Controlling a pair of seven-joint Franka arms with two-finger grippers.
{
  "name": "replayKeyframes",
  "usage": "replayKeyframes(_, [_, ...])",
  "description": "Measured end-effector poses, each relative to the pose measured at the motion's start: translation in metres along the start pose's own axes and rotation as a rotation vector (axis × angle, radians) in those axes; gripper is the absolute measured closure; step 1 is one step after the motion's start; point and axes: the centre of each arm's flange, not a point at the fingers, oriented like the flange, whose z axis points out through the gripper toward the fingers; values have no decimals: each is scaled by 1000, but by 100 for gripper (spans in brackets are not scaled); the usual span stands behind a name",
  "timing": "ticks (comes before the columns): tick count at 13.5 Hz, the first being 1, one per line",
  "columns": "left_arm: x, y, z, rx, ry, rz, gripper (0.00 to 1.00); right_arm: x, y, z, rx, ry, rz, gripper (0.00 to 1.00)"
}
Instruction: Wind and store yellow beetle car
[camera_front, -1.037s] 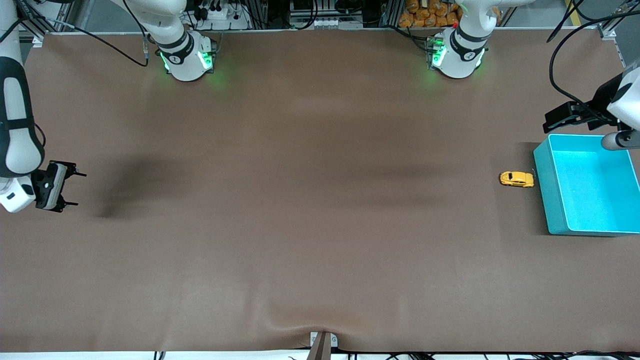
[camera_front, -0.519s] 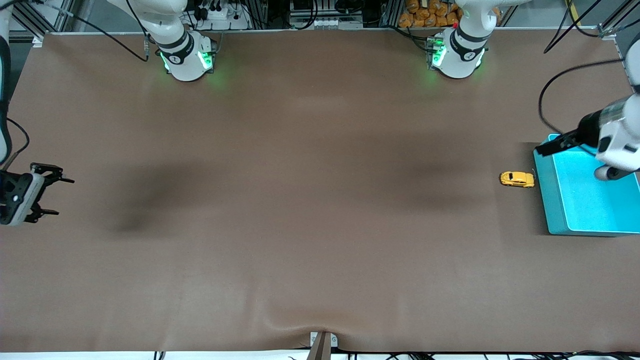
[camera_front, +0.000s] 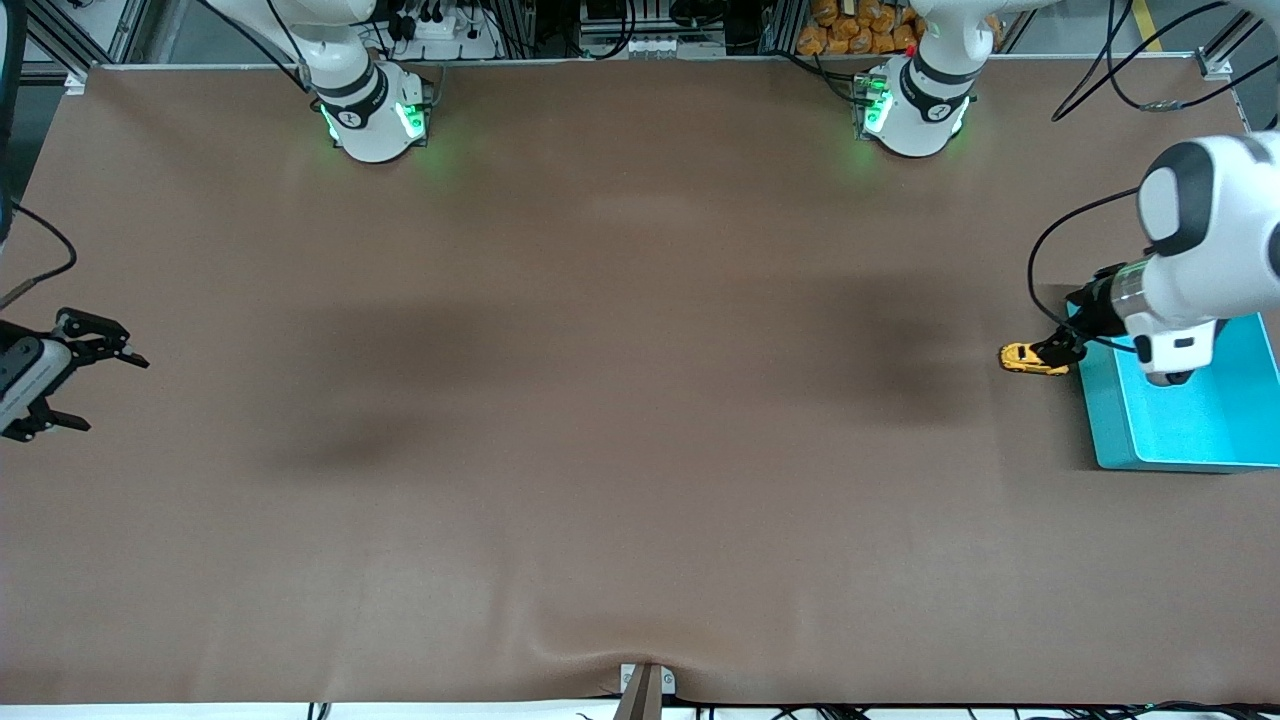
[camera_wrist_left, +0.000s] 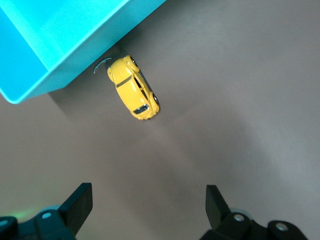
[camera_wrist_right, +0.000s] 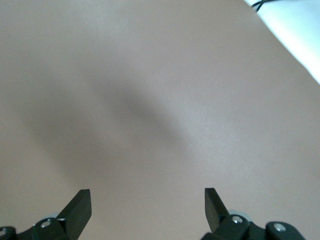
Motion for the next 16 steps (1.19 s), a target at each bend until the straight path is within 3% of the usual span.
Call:
replayKeyframes(5, [36,-5,63,-46,13,-148,0,19,-57,-79,-59,69,210,0])
replayKeyframes(10, [57,-20,104,-80,22,-265,0,28,-114,-114,-61,20,494,0])
replayKeyframes(16, [56,-25,138,-42,36,-279,0,25,-155,-130,-59,-42,669,0])
